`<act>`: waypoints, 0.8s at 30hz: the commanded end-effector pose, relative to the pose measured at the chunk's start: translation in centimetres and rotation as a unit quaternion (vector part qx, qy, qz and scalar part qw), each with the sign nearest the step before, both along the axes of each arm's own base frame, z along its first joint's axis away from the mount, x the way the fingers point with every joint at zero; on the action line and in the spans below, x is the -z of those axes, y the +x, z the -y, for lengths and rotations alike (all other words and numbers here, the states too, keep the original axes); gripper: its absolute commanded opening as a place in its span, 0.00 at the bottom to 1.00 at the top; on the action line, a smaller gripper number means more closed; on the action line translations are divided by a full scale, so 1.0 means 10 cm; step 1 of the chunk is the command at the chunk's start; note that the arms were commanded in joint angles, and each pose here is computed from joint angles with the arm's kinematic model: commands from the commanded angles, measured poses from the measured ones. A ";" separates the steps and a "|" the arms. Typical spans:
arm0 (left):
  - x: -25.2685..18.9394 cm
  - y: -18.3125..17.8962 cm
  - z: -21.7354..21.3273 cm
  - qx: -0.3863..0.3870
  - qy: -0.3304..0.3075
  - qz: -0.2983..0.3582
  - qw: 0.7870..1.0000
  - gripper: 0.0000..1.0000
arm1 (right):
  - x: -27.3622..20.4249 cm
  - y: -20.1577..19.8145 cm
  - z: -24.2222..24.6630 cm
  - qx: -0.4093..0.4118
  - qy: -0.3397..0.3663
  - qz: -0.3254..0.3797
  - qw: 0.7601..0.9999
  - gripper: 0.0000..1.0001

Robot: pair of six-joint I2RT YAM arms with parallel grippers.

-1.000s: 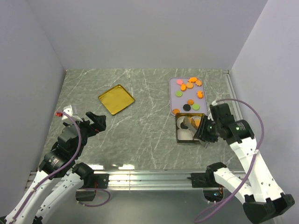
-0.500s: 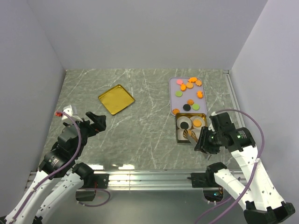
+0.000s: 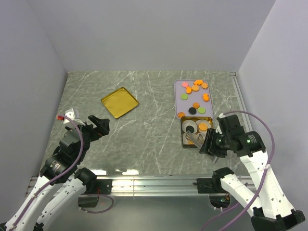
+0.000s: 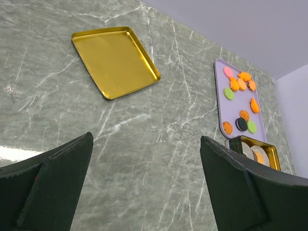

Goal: Pack the cookies

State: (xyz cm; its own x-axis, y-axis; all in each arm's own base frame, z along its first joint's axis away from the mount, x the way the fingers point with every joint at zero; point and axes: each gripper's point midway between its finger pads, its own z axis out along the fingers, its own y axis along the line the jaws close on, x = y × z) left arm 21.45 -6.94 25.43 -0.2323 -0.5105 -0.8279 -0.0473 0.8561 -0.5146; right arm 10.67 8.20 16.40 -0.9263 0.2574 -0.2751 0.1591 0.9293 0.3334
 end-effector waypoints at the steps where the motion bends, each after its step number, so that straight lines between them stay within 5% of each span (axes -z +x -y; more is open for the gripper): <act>1: -0.16 -0.01 -0.02 -0.006 -0.015 0.019 1.000 0.99 | -0.32 0.17 -0.07 0.000 0.019 0.043 0.999 0.55; 11: -0.14 0.00 -0.01 -0.004 -0.012 0.016 1.000 0.99 | -0.90 0.66 -0.15 0.017 0.020 0.094 0.995 0.54; 24: -0.10 0.01 0.06 0.013 -0.005 0.006 1.000 0.99 | -0.97 1.81 -0.19 0.053 -0.042 0.115 0.991 0.53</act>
